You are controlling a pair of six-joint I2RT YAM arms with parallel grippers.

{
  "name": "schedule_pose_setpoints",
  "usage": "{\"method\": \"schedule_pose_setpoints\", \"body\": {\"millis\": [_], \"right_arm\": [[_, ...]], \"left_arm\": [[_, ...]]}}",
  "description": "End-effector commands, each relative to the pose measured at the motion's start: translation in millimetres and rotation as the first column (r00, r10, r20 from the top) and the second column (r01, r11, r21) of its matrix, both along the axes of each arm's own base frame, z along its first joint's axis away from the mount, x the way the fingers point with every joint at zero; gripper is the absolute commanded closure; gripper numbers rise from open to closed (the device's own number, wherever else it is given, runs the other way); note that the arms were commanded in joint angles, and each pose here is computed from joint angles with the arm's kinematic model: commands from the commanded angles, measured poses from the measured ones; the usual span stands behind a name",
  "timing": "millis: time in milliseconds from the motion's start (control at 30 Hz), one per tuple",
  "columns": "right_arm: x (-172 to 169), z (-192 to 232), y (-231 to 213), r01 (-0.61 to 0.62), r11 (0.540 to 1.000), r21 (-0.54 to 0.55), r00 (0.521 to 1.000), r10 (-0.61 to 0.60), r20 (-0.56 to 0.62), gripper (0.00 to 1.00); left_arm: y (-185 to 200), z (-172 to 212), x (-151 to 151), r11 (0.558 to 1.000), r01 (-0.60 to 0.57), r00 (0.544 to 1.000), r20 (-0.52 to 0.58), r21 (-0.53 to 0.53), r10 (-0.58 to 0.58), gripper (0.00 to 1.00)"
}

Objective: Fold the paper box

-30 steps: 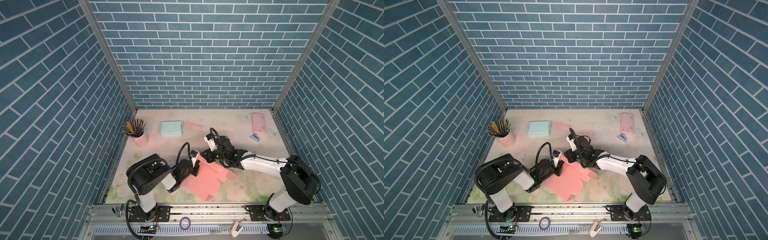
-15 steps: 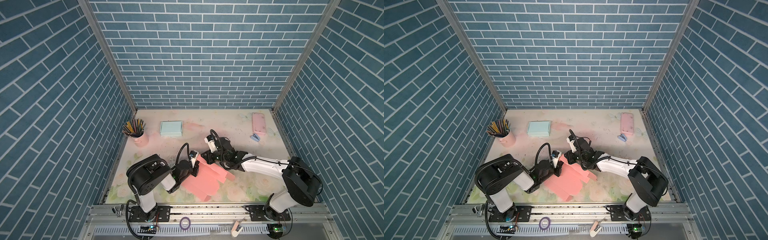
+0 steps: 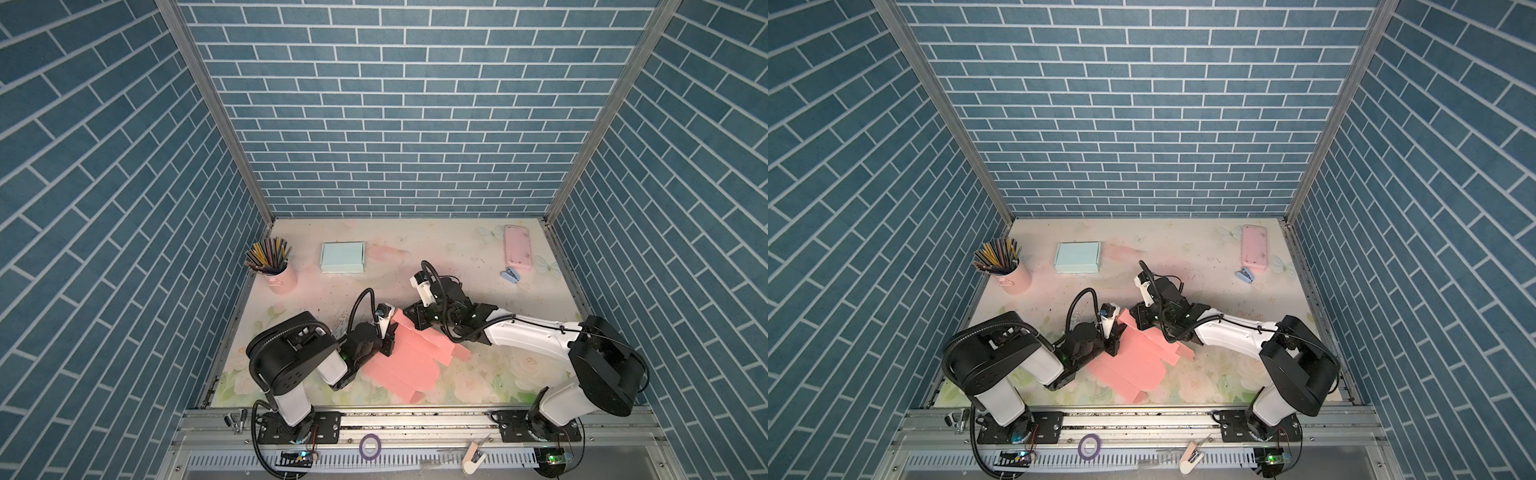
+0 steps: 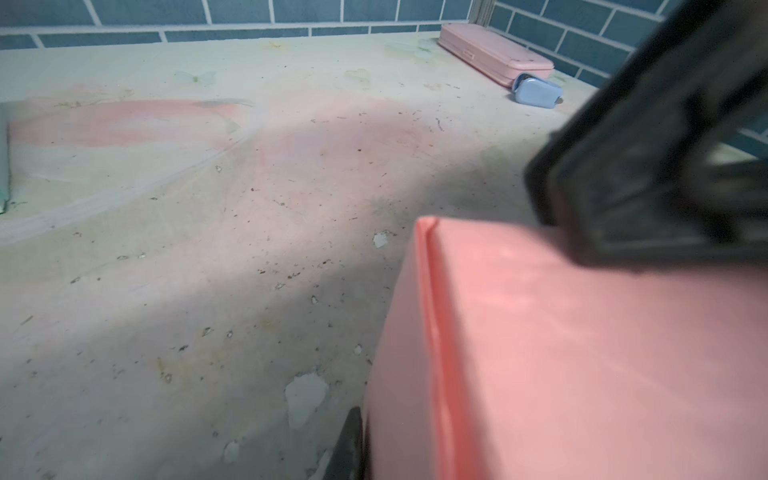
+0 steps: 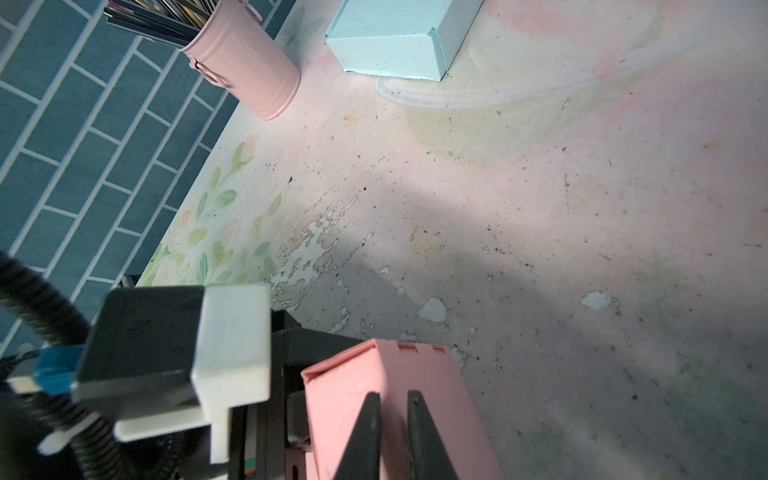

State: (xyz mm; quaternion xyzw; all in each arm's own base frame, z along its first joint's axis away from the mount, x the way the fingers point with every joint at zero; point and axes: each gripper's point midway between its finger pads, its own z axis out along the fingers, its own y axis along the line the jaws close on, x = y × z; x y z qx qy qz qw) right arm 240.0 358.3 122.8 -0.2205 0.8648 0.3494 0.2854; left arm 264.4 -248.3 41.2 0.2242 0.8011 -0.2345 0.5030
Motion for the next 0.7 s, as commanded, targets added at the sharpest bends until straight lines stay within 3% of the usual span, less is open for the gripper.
{"method": "schedule_pose_setpoints", "body": {"millis": [0,67,233,500,667], "right_arm": [[-9,6,-12,0.007,0.998,-0.061,1.000,-0.007,0.012,0.84],[-8,17,-15,0.008,0.997,-0.072,0.999,-0.005,0.039,0.84],[-7,24,-16,0.012,0.997,-0.076,0.998,-0.008,0.055,0.83],[-9,32,-19,0.017,0.998,-0.063,0.998,-0.013,0.056,0.84],[-33,87,-57,0.049,0.998,-0.026,0.967,-0.041,0.250,0.79]], "left_arm": [[-4,17,-3,0.999,0.022,0.999,0.030,-0.045,-0.020,0.84],[-7,18,-2,0.999,0.031,0.999,0.024,-0.038,-0.030,0.77],[-13,15,5,0.999,0.036,0.999,0.038,-0.026,-0.035,0.75],[-14,17,2,0.998,0.052,0.998,0.037,-0.032,-0.050,0.92],[-2,39,0,0.992,0.013,0.999,0.042,-0.122,-0.008,0.96]]}}
